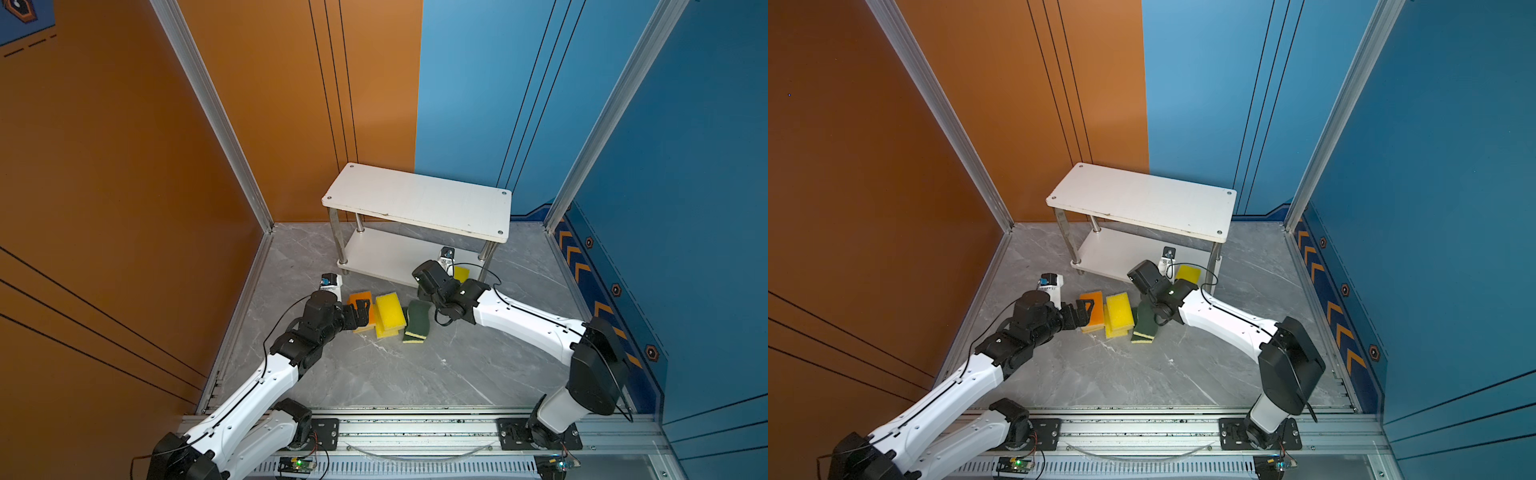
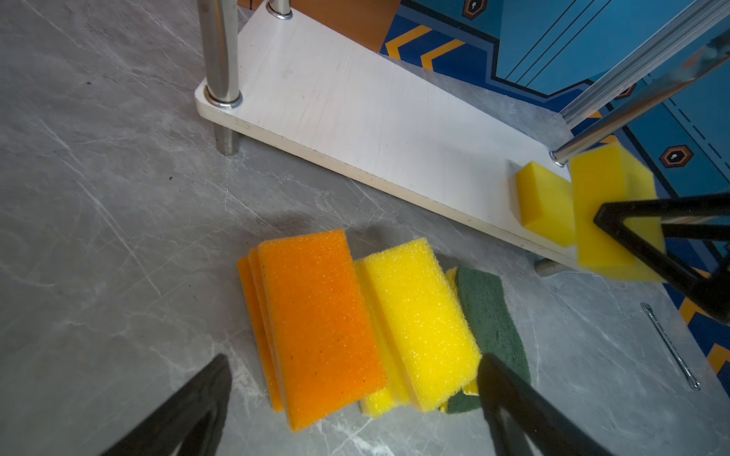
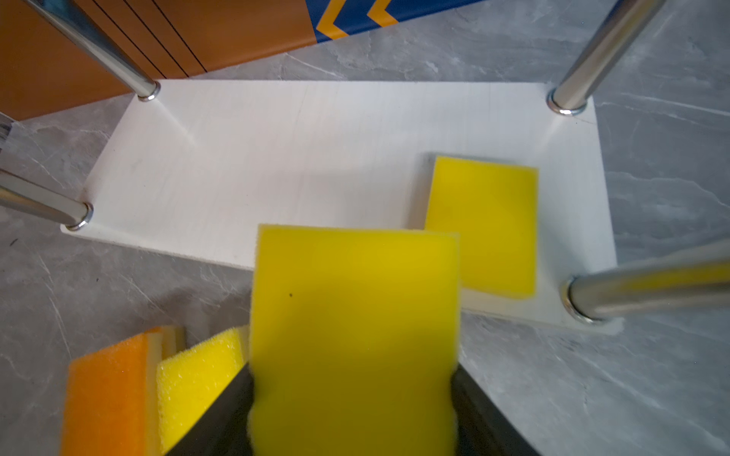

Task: Place and organize the cleaning sponges onto the shelf
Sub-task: 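Lift the flat yellow sponge and carry it onto the lower shelf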

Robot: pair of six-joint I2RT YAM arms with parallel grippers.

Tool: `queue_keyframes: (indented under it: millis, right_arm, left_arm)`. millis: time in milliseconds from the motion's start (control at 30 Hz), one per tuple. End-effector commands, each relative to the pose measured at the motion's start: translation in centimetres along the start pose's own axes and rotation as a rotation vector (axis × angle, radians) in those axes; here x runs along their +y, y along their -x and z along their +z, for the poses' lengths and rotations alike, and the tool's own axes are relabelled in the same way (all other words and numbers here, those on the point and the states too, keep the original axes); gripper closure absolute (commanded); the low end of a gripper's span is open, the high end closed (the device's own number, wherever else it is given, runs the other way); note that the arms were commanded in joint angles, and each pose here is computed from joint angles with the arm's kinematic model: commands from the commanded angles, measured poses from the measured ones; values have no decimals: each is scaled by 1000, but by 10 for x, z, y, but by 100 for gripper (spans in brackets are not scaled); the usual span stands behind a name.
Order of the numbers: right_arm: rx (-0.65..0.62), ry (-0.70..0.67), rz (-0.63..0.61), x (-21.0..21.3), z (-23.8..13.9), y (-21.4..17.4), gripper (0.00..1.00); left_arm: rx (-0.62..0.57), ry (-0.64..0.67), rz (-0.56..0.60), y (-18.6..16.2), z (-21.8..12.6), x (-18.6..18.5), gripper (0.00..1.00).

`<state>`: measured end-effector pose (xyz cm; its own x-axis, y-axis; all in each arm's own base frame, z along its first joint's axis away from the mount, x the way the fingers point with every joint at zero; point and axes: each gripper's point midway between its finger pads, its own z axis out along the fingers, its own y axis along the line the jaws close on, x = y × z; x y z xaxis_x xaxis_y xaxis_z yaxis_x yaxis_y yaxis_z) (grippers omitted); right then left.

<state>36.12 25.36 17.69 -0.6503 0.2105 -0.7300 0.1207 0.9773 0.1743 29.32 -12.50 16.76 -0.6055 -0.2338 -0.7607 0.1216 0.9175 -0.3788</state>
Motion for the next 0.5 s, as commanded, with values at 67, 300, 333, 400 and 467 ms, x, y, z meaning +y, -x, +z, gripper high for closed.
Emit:
queue_keyframes:
  millis: [67,300,333,400,467]
  right_arm:
    - [-34,-55,-6,8,17,22,34]
    - [-39,-79,9,22,44,33,34]
    - [-37,-88,8,22,49,32,34]
    - [-31,-100,12,21,57,30,34]
    - [-24,-112,20,19,64,28,34]
  left_arm:
    - [1,-53,24,14,-4,-8,2]
    - [7,-65,2,18,2,-2,3]
    - [7,-69,-3,18,3,-2,2]
    - [4,-77,-10,18,5,-2,2]
    - [5,-78,-14,17,7,0,2]
